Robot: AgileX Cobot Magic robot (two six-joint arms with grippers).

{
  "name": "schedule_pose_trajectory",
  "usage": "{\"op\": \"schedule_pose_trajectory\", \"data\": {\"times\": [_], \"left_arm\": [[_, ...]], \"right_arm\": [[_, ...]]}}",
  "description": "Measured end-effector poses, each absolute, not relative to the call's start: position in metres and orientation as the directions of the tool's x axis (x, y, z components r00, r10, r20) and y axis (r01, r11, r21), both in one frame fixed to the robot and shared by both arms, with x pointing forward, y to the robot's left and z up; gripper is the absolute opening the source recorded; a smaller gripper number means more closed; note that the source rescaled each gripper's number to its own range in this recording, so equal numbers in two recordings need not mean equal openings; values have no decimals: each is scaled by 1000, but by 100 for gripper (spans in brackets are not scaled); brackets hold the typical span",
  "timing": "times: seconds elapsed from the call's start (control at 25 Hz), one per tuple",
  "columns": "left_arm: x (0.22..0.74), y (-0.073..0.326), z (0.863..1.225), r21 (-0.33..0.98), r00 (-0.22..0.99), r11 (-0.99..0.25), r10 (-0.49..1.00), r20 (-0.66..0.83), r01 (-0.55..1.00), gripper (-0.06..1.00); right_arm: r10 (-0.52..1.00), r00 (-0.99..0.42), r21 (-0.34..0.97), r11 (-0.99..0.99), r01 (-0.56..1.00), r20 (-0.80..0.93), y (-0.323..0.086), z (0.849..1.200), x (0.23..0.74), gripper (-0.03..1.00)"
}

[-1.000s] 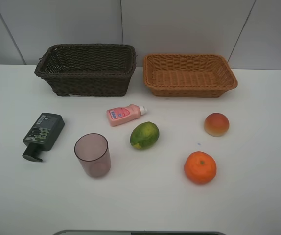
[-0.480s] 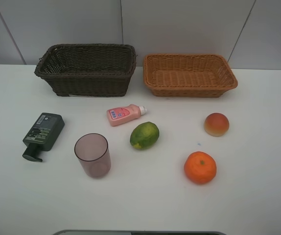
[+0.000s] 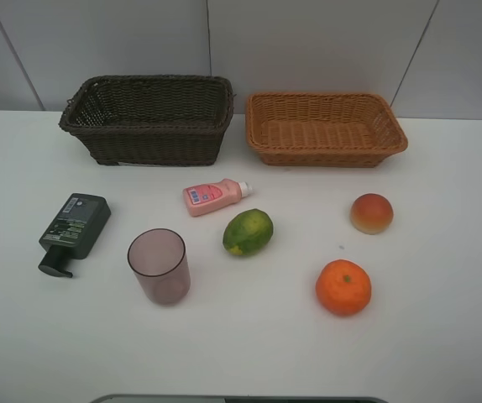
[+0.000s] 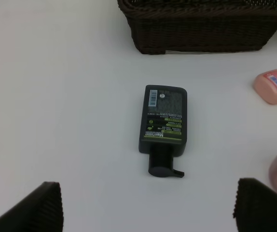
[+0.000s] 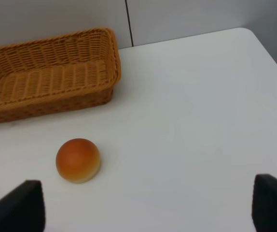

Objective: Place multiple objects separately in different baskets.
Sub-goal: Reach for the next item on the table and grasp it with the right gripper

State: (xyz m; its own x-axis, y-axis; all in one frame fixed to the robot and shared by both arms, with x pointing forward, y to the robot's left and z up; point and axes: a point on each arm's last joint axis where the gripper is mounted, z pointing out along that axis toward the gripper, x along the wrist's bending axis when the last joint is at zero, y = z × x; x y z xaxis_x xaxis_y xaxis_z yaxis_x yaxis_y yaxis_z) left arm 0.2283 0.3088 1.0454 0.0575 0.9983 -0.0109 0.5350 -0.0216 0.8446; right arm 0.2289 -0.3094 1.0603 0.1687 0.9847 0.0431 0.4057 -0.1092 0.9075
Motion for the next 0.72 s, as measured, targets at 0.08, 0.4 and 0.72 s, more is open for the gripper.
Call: {"op": "schedule_pose_trajectory", "data": {"times": [0.08, 0.4, 0.72], "left_arm": [[228, 309, 1045, 845, 58, -22, 998, -11, 535, 92], [228, 309, 1045, 845, 58, -22, 998, -11, 535, 92], [228, 309, 1045, 845, 58, -22, 998, -11, 535, 92]], "right_arm": [[985, 169, 907, -109, 406, 43, -309, 1060, 229, 85], [985, 169, 907, -109, 406, 43, -309, 1060, 229, 85], [985, 170, 895, -110, 432, 39, -310, 1061, 234, 85]]}}
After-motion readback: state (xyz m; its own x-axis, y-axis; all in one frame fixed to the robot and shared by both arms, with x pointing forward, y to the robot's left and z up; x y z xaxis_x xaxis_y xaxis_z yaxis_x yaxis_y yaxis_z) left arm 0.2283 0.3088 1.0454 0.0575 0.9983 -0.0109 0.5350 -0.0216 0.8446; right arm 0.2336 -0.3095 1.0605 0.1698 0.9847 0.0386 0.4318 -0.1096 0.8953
